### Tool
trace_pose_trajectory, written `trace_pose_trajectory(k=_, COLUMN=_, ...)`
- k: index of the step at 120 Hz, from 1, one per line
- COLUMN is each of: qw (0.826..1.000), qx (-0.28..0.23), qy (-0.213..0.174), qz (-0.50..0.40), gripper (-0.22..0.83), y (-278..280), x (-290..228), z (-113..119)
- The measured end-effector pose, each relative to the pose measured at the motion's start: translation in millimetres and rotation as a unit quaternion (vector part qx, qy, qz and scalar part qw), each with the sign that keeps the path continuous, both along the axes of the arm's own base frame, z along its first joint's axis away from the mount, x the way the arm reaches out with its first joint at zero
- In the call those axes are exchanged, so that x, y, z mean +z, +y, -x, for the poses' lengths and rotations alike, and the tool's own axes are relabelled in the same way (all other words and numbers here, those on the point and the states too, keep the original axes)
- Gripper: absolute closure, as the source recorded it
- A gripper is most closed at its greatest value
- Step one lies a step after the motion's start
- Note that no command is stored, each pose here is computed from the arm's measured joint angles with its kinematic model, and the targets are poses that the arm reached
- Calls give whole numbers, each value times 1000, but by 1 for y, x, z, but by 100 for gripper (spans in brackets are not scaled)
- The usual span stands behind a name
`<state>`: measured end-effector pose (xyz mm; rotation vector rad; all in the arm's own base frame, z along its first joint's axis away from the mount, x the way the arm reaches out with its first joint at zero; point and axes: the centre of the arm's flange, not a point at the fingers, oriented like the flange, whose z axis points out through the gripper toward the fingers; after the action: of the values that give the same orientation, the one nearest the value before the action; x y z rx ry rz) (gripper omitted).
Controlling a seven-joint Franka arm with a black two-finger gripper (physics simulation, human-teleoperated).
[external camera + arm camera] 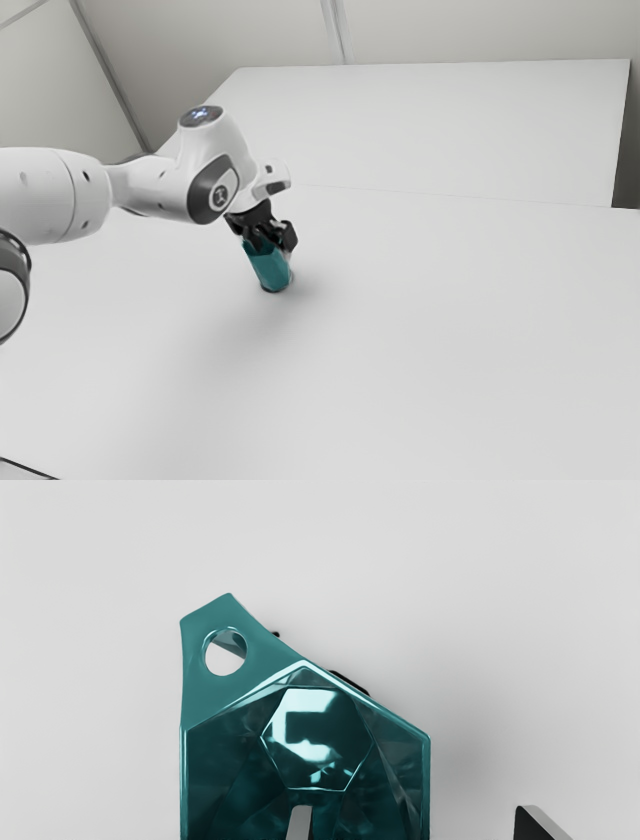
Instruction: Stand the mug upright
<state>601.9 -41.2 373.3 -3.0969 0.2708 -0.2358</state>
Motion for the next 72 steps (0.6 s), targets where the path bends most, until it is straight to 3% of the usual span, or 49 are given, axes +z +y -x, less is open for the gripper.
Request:
trace_pose_trajectory(k=33, qw=999, qx=-12, qy=-36, qz=-2, gripper=5, y=-2, x=66, z=11)
trace_pose_trajectory(k=55, qw=998, qx=-4, qy=-57, qz=-19, gripper=2, y=14, x=155, z=-3)
trace_pose_trajectory(k=72, qw=999, qx=7, qy=-46, qz=-27, gripper=1, y=28, x=206, z=4)
